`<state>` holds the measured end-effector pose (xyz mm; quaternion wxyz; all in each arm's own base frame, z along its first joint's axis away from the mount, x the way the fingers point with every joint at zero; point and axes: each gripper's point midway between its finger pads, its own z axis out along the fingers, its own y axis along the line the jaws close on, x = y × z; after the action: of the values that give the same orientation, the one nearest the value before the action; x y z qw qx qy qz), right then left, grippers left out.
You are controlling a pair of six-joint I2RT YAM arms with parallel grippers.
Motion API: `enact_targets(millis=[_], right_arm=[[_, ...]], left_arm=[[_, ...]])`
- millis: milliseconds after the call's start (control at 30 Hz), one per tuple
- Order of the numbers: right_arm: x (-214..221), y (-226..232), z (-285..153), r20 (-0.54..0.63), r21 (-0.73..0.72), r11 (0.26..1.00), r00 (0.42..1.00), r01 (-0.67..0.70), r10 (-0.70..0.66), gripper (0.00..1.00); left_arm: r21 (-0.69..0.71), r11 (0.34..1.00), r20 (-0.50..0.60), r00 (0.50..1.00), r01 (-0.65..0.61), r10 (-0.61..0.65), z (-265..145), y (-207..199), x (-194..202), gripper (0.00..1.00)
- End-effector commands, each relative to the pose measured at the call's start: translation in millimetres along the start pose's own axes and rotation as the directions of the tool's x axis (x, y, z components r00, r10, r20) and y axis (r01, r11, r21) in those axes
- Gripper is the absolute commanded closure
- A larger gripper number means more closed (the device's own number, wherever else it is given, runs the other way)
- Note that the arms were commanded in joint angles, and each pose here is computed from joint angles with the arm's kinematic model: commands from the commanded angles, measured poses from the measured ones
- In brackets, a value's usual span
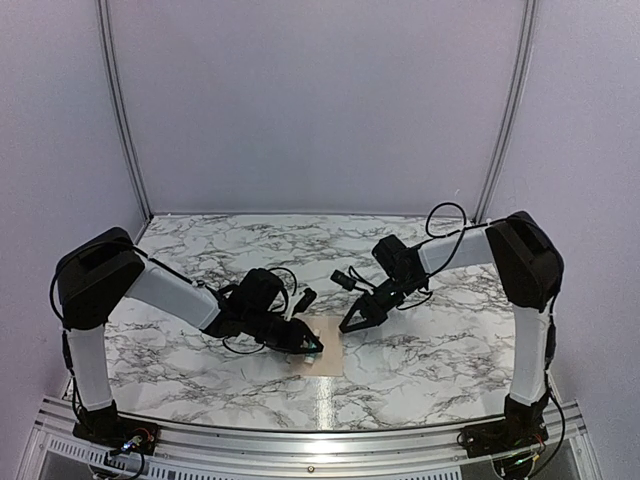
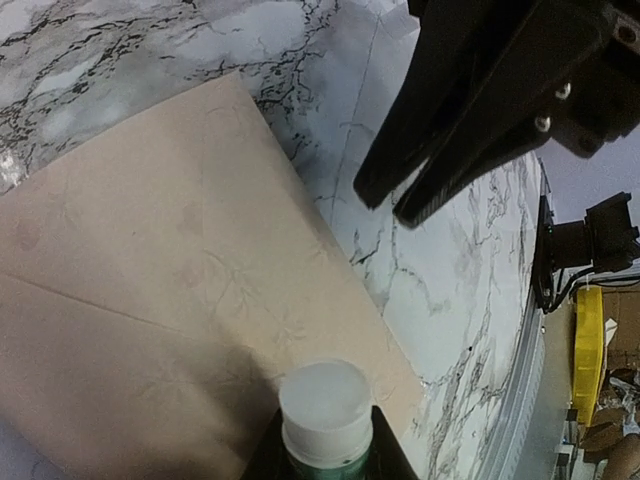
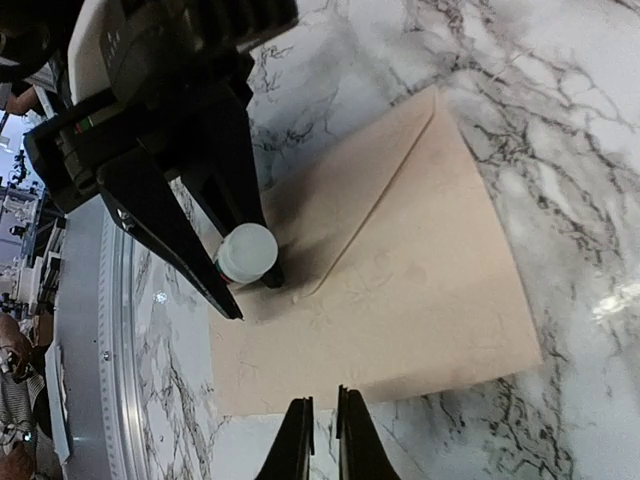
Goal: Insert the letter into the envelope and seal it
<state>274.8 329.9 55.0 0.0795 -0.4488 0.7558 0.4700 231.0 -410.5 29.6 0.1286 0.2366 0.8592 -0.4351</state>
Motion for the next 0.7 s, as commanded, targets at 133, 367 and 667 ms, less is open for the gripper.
enact_targets(millis=[133, 367, 667], right_arm=[[10, 8, 35, -0.061, -0.069, 0.997, 0.998, -0.018, 0.014, 0.94], [26, -9, 44, -0.103, -0.032, 0.997, 0.992, -0.071, 0.067, 0.96], [29, -13, 47, -0.111, -0.028, 0.996, 0.991, -0.083, 0.079, 0.96]], left_arm=[[0.009, 1.0, 0.003, 1.0, 0.015, -0.015, 0, 2, -7, 1.0], [0.02, 1.0, 0.012, 1.0, 0.023, -0.023, 1, 1, -13, 1.0], [-0.005, 0.999, -0.001, 0.999, 0.047, -0.047, 11, 14, -9, 1.0]])
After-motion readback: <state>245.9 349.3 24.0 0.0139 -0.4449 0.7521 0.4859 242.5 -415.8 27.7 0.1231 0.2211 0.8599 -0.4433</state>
